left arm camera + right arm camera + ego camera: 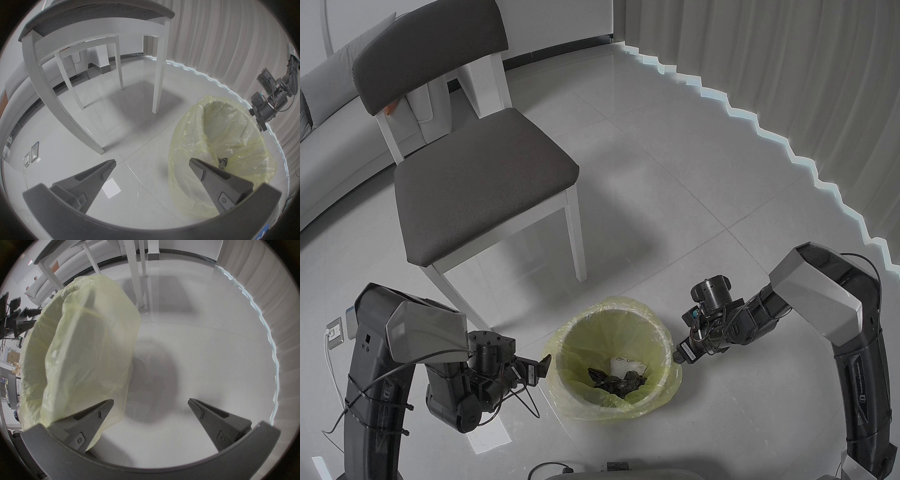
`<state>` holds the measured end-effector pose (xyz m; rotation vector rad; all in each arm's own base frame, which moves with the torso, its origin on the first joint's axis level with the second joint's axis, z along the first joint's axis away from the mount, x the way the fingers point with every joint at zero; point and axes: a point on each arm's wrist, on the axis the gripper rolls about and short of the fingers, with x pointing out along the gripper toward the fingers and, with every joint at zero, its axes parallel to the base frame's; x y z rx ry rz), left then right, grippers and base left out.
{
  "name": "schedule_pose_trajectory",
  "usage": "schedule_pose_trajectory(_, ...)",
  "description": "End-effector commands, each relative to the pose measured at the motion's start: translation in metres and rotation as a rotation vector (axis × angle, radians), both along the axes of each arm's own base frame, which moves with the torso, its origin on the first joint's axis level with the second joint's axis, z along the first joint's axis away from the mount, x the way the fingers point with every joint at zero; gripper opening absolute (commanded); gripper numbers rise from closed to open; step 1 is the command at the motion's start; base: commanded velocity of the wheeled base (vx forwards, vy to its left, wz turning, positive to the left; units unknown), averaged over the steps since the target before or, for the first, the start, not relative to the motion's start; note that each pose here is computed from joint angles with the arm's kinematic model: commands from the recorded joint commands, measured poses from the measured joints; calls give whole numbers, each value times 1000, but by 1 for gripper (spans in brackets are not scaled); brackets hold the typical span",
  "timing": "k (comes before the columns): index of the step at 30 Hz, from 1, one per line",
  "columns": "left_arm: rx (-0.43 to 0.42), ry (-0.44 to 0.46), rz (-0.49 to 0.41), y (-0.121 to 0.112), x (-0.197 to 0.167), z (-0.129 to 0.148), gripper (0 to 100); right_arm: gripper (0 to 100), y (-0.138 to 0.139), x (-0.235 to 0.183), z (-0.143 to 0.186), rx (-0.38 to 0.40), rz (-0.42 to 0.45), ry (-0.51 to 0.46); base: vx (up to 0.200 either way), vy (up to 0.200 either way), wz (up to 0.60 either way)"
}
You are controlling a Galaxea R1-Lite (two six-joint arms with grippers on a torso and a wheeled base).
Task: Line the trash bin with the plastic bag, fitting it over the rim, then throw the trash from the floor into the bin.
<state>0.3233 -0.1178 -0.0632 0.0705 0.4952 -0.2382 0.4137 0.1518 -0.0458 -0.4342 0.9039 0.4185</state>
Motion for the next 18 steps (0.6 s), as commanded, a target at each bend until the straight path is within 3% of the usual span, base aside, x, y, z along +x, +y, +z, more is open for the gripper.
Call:
schedule_pose_trajectory(1,23,26,3,0,15,-3,100,100,-15,-10,31,2,-25,-33,0,0,0)
schedule_pose_trajectory(13,95,63,-37,-20,57,-6,100,100,-39,-72,137,51,-27,-178,0,0,0)
schedule_pose_trajectory(18,104,81,-36,-21,58,-9,100,100,-44,-91,152,56,-18,-195,0,0,0)
